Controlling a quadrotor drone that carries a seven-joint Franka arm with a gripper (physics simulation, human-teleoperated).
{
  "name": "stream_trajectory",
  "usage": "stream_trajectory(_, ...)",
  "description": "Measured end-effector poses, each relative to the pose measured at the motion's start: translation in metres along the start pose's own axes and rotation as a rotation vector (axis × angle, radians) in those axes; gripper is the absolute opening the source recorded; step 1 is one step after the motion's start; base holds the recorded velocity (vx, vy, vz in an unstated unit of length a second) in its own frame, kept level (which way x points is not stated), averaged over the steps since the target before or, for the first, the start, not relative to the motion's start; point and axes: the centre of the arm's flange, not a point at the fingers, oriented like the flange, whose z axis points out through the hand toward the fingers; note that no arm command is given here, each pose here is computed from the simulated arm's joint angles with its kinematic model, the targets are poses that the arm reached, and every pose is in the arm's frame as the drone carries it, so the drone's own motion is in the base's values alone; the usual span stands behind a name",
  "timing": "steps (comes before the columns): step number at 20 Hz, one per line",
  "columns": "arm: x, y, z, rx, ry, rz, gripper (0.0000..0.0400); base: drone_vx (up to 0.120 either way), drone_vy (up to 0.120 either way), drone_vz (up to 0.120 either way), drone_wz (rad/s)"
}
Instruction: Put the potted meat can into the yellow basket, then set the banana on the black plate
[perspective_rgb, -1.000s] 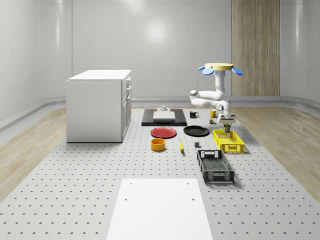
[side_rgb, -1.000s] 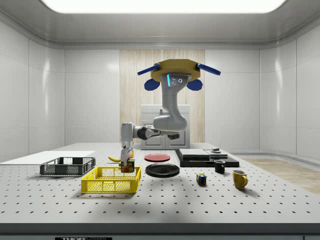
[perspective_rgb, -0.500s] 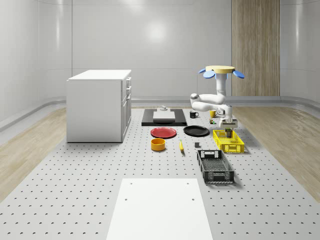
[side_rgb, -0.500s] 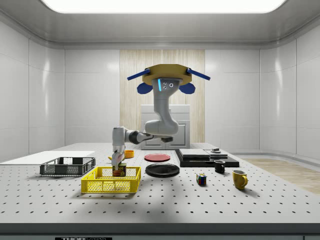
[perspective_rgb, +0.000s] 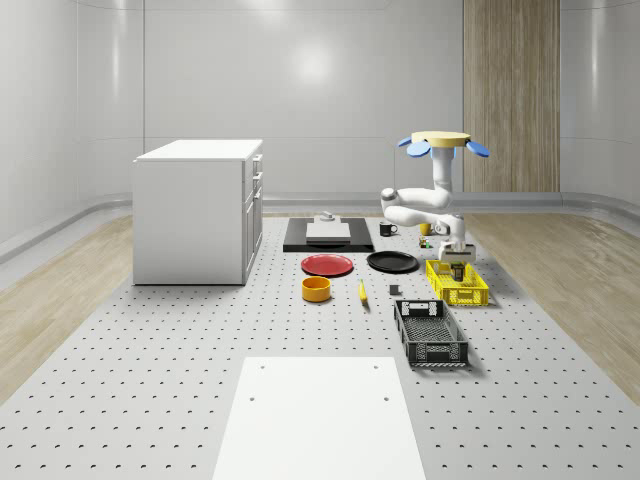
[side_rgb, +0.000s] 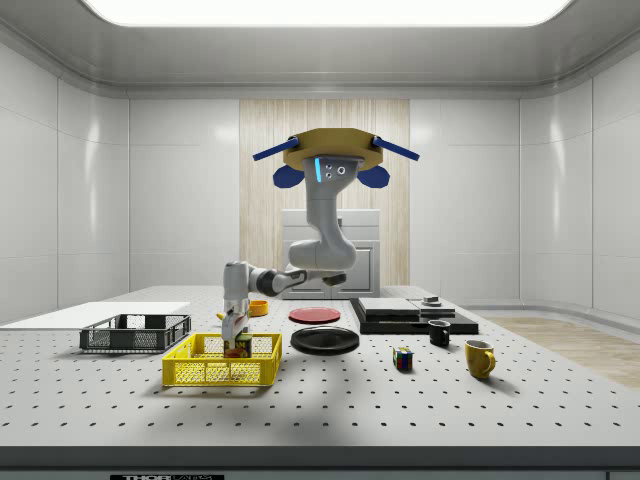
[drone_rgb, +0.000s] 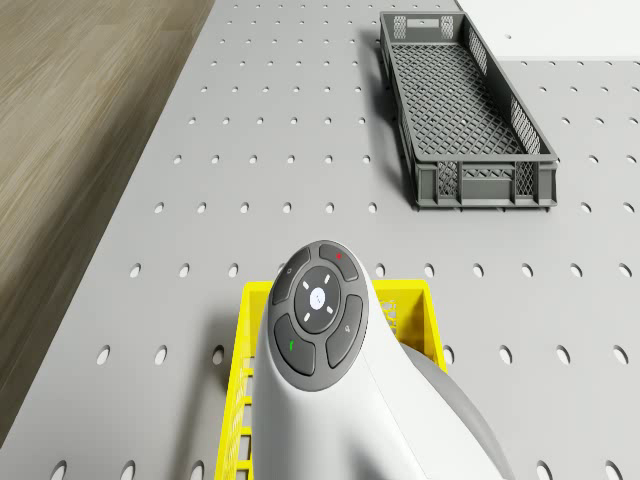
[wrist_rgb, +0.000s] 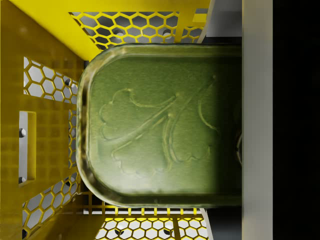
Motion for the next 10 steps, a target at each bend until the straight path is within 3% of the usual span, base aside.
stream_trajectory(3,0.0,0.0,0.008,0.0,0.0,0.0,0.0287,0.0,0.0,0.0,0.0)
stream_trajectory(7,-0.0002,-0.0002,0.0103,0.001,-0.002,-0.001,0.0358,0.0,0.0,0.01,0.0)
stream_trajectory(10,-0.0003,-0.0002,0.0069,0.002,-0.003,-0.002,0.038,0.0,0.0,0.12,0.0)
